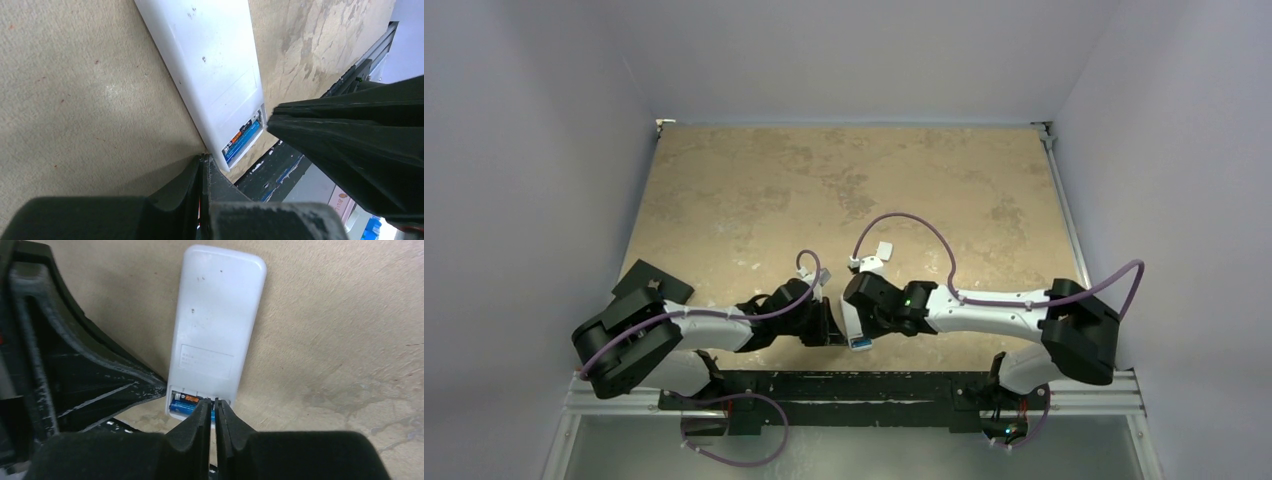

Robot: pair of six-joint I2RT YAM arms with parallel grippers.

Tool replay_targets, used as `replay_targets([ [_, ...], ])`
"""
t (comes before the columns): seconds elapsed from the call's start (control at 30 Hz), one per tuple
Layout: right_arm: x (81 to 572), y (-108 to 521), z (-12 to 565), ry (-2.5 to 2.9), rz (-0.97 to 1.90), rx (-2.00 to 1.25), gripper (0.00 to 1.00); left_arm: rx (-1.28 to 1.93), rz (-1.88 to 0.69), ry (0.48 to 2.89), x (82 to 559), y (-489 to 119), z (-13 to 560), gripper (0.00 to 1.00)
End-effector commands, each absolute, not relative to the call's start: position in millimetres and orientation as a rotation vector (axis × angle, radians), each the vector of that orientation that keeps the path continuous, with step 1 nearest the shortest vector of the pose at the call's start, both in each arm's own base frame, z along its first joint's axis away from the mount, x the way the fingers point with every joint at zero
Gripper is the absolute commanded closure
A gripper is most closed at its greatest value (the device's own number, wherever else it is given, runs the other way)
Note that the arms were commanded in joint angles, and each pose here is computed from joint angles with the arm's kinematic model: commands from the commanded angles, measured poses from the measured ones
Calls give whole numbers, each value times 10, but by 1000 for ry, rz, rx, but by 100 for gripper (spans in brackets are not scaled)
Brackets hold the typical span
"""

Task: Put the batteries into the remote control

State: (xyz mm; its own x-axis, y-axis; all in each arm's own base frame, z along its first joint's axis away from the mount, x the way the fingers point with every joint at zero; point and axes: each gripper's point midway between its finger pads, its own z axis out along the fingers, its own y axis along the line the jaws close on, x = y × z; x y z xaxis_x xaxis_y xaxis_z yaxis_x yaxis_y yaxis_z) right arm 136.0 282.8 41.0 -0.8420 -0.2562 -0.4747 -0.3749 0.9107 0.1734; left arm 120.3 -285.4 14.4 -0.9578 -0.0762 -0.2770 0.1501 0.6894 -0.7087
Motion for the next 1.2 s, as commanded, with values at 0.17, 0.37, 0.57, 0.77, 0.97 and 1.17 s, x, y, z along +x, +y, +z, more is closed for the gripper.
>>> replay_targets([
  [0.17,1638,2845,988,2453,334,-428,79,53,-1059,2604,1256,-2781,160,100],
  [0.37,1855,2745,1226,2373,255,-411,73,44,-1007,2603,1286,-2719,197,100],
  [0.57,2123,2614,1405,2322,217,-378,64,56,-961,2578,1354,-2686,330,97],
  [0.77,2238,2507,1454,2317,229,-357,54,69,-831,2556,1486,-2585,494,78],
  [0.97,2216,2427,1404,2336,291,-329,46,110,-761,2500,1677,-2613,752,57],
  [1.17,2084,2394,1253,2389,359,-282,42,169,-731,2468,1897,-2734,946,39],
])
